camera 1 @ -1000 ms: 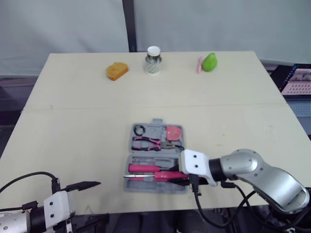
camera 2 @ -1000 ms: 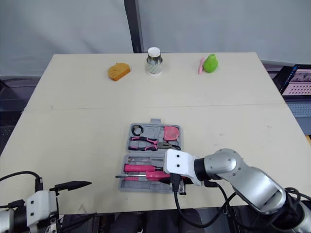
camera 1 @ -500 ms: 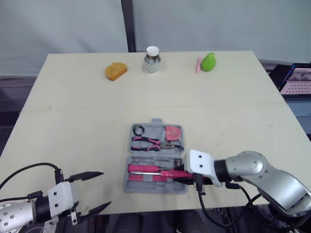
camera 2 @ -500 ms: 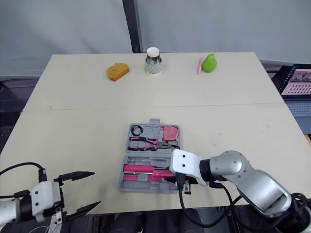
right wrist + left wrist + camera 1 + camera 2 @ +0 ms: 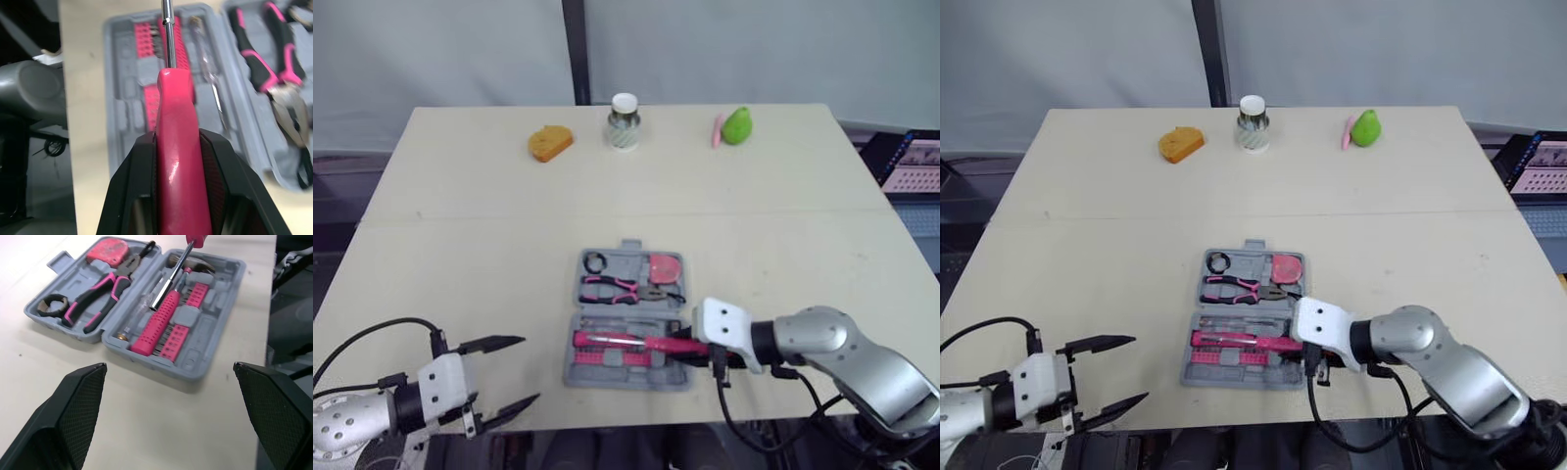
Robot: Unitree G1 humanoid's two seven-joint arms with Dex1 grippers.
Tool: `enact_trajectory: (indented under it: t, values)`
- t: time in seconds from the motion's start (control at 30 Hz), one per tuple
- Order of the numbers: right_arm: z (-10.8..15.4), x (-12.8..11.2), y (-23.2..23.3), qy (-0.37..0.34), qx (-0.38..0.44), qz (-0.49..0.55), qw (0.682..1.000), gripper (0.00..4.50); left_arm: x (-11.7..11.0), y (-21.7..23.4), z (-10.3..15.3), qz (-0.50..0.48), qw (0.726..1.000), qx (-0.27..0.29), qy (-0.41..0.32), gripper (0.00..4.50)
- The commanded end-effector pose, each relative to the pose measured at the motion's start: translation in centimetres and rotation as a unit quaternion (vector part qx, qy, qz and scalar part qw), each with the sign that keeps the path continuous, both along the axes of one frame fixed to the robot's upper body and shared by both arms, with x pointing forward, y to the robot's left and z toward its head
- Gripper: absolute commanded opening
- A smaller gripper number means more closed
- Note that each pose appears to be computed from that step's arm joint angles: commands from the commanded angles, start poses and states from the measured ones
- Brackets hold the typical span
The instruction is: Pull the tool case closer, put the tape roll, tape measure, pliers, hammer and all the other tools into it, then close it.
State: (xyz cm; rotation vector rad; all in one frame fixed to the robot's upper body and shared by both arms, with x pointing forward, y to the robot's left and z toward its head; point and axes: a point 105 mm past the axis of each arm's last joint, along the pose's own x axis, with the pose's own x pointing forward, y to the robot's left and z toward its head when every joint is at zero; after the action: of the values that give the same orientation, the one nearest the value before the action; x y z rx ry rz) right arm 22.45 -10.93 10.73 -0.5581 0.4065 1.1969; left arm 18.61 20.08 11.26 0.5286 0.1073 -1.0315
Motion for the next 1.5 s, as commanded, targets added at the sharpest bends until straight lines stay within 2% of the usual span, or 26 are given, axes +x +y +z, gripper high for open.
enact_trajectory:
  t: [0.03, 0.33, 0.57, 0.67, 0.87, 1.0, 1.23, 1.4, 1.5]
  values:
    - [0.8, 0.6, -1.2, -0.022, 0.025, -0.046, 0.998, 0.68, 0.9, -0.3, 0.4, -0.005, 1.0, -0.009, -0.012, 4.5]
    - [-0.8, 1.4, -3.1, -0.028, 0.053, -0.116, 0.991, 0.68, 3.9, -1.0, 0.2, -0.02, 0.999, -0.017, -0.044, 4.5]
    - [-0.4, 2.4, -3.8, -0.045, 0.074, -0.149, 0.985, 0.68, 5.0, -1.5, 0.2, -0.029, 0.998, -0.021, -0.057, 4.5]
    - [0.1, 2.9, -4.7, -0.049, 0.101, -0.193, 0.975, 0.68, 5.4, -2.3, 0.3, -0.049, 0.997, -0.024, -0.06, 4.5]
    - [0.4, 3.8, -8.7, -0.072, 0.136, -0.337, 0.929, 0.68, 7.5, -5.2, 1.6, -0.091, 0.991, -0.052, -0.078, 4.5]
    - [-0.1, 3.5, -11.4, -0.088, 0.139, -0.417, 0.894, 0.68, 8.8, -7.5, 2.6, -0.118, 0.986, -0.074, -0.093, 4.5]
    - [-2.0, 2.6, -14.9, -0.099, 0.145, -0.535, 0.826, 0.68, 9.6, -11.6, 3.5, -0.168, 0.975, -0.108, -0.101, 4.5]
    - [-3.9, 1.9, -15.8, -0.093, 0.142, -0.575, 0.801, 0.68, 9.5, -12.7, 3.5, -0.177, 0.972, -0.118, -0.101, 4.5]
    - [-4.7, 1.6, -15.8, -0.086, 0.142, -0.581, 0.796, 0.68, 9.6, -12.9, 3.7, -0.177, 0.971, -0.121, -0.103, 4.5]
